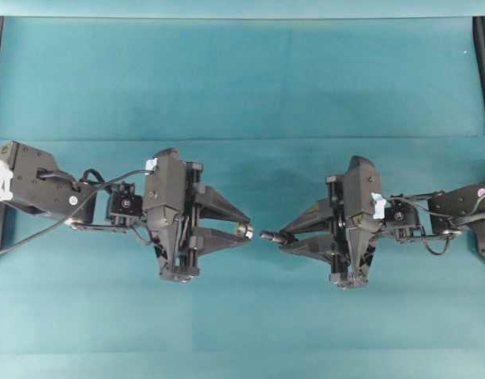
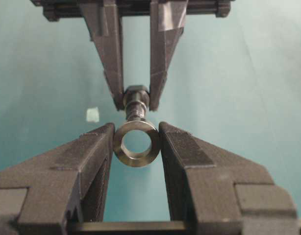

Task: Insert the washer onto the shaft with both hands.
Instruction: 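Bring shaft tip toward washer hole, grippers facing each other, then push shaft through washer hole with right gripper toward left gripper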

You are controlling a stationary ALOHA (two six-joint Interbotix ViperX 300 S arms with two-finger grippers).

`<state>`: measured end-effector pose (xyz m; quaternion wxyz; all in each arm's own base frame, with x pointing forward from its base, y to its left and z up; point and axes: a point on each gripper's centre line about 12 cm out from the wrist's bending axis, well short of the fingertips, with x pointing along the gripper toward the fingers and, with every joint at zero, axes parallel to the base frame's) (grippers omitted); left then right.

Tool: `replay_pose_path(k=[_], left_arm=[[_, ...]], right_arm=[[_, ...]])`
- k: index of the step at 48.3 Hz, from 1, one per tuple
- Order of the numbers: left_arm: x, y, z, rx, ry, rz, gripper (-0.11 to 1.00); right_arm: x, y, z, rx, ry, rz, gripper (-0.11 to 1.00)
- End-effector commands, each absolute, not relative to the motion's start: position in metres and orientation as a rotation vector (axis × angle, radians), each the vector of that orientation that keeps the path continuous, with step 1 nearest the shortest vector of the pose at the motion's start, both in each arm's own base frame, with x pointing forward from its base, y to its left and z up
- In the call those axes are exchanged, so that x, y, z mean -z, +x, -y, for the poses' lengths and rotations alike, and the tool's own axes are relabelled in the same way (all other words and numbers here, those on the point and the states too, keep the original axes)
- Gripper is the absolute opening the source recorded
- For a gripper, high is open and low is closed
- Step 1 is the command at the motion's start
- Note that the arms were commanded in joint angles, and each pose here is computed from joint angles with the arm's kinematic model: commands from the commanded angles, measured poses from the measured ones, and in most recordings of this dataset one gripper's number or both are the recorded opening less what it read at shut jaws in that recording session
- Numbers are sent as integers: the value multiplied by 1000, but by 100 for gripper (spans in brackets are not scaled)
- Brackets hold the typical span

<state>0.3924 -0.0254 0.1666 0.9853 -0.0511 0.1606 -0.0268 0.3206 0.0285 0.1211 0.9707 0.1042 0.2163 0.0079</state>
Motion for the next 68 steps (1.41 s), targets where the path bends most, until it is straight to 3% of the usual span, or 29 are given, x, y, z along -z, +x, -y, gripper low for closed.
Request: replay_pose_path(k=[1, 68], left_arm=[[-173, 397, 27, 59, -103, -294, 37], [-158, 422, 29, 59, -102, -318, 37]], right_arm=[[-127, 324, -30, -19, 220, -408, 0], [-128, 329, -30, -22, 218, -390, 0]])
